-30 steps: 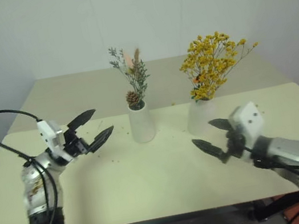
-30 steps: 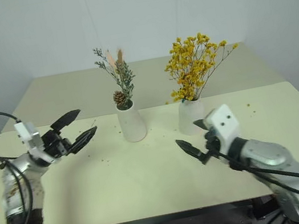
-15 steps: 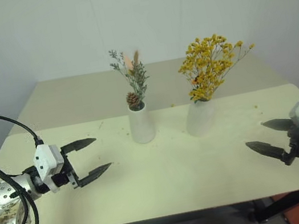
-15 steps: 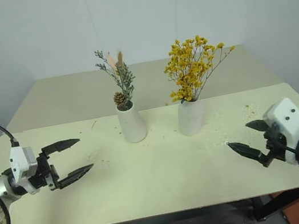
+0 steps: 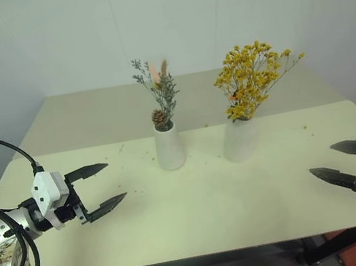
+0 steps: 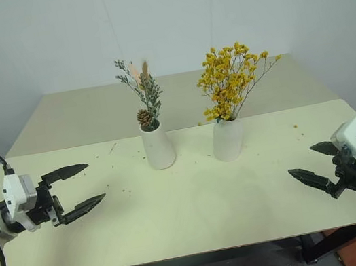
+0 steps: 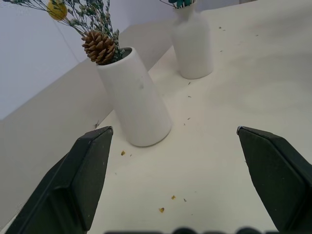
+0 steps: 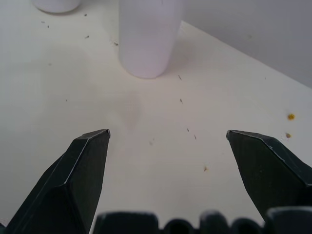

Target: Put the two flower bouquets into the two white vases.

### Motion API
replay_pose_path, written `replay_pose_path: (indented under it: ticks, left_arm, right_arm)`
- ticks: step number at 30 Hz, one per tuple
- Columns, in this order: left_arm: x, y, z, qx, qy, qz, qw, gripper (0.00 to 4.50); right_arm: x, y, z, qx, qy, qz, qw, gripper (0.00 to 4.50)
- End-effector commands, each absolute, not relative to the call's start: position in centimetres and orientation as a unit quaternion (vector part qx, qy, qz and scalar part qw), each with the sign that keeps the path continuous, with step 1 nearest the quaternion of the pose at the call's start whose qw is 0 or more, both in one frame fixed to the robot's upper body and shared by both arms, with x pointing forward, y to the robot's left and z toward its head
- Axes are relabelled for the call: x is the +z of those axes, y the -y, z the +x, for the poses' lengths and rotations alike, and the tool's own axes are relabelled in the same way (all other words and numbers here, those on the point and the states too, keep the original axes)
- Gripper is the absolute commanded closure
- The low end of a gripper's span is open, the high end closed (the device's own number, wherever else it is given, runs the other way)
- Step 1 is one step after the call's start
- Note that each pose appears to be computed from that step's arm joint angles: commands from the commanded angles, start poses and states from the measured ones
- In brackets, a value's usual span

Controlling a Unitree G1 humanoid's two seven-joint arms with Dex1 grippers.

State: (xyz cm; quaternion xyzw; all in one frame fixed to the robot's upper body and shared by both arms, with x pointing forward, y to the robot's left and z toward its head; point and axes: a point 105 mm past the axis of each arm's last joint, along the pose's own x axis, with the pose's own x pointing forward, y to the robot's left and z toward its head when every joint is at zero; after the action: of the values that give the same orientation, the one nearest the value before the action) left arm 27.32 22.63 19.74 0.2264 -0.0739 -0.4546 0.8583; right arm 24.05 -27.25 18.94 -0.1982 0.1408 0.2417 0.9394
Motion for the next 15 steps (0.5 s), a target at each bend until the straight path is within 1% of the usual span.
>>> replay_pose_path:
  ticks: [1, 15]
  left_arm:
    - [20.75, -22.6, 27.38, -0.454, 0.091, 0.242, 0.853, 0.05]
    - [21.26, -22.61, 28.37, -0.449, 0.102, 0.248, 0.852, 0.05]
  right_arm:
    - [20.48, 27.8, 23.87, 0.226, -0.117, -0.226, 0.94, 0.0]
    - [19.99, 28.23, 23.51, 0.218, -0.125, -0.229, 0.94, 0.0]
